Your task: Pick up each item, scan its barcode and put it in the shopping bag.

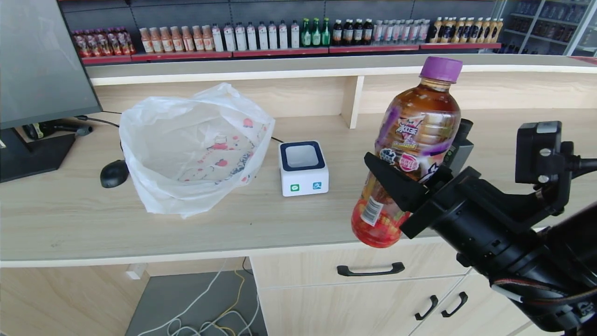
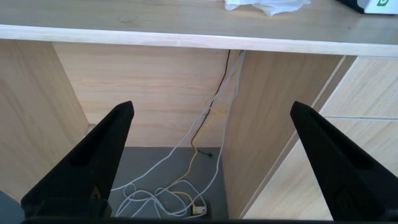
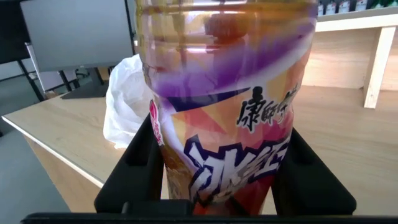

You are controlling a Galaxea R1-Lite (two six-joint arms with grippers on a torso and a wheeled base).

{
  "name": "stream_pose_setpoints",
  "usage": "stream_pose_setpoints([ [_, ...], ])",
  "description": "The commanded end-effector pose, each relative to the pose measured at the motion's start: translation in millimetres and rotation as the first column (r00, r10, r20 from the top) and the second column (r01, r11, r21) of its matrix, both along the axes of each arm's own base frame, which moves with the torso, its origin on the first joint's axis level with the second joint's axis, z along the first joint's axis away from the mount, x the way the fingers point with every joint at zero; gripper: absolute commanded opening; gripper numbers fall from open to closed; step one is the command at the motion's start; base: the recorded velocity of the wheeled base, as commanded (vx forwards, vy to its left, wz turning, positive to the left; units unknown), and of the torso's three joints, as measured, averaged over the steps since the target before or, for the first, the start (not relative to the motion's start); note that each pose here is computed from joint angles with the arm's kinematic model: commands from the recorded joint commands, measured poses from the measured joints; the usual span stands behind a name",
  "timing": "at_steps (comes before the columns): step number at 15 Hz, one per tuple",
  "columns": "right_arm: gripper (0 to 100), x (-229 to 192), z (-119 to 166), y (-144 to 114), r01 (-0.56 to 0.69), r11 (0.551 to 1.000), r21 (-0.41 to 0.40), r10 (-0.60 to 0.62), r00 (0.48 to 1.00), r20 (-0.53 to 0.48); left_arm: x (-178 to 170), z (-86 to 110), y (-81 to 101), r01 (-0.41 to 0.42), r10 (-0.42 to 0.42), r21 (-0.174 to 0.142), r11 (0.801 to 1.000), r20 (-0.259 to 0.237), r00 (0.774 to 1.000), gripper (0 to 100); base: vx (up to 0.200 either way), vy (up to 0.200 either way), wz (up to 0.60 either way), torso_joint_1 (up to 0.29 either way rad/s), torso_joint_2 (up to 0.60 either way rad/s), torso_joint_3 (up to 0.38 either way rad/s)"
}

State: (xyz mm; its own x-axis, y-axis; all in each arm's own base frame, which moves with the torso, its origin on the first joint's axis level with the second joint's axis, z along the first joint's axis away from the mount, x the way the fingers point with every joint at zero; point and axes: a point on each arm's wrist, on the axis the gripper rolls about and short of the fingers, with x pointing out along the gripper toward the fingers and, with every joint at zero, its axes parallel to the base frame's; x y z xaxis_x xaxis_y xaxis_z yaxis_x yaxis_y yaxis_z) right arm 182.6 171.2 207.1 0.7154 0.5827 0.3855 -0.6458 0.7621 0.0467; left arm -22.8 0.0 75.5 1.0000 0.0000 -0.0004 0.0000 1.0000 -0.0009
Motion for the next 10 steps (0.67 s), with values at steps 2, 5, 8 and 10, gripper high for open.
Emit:
stream_pose_setpoints([
  [2,0,0.2,0.1,0.1,0.001,1.000,0.001,-0.001,1.000,0.000,0.0,0.0,0.0,0.000,0.000,-0.002,1.000,0.000,1.000,100,0.000,0.100,0.00,-0.001,0.00,0.001],
  [5,0,0.4,-0.3,0.3,0.001,1.000,0.000,-0.001,1.000,-0.001,0.0,0.0,0.0,0.002,-0.002,-0.002,1.000,0.000,1.000,100,0.000,0.200,0.00,-0.002,0.00,-0.001],
  [8,0,2.8,-0.2,2.6,0.000,1.000,0.002,0.000,1.000,-0.001,0.0,0.0,0.0,0.000,0.000,-0.002,1.000,0.000,1.000,100,0.000,0.200,0.00,0.007,0.01,0.002],
  [10,0,4.4,0.4,4.1,-0.003,1.000,0.006,0.003,1.000,0.000,0.0,0.0,0.0,0.000,0.000,-0.002,1.000,0.000,1.000,100,0.000,0.200,0.00,0.000,0.00,0.005],
])
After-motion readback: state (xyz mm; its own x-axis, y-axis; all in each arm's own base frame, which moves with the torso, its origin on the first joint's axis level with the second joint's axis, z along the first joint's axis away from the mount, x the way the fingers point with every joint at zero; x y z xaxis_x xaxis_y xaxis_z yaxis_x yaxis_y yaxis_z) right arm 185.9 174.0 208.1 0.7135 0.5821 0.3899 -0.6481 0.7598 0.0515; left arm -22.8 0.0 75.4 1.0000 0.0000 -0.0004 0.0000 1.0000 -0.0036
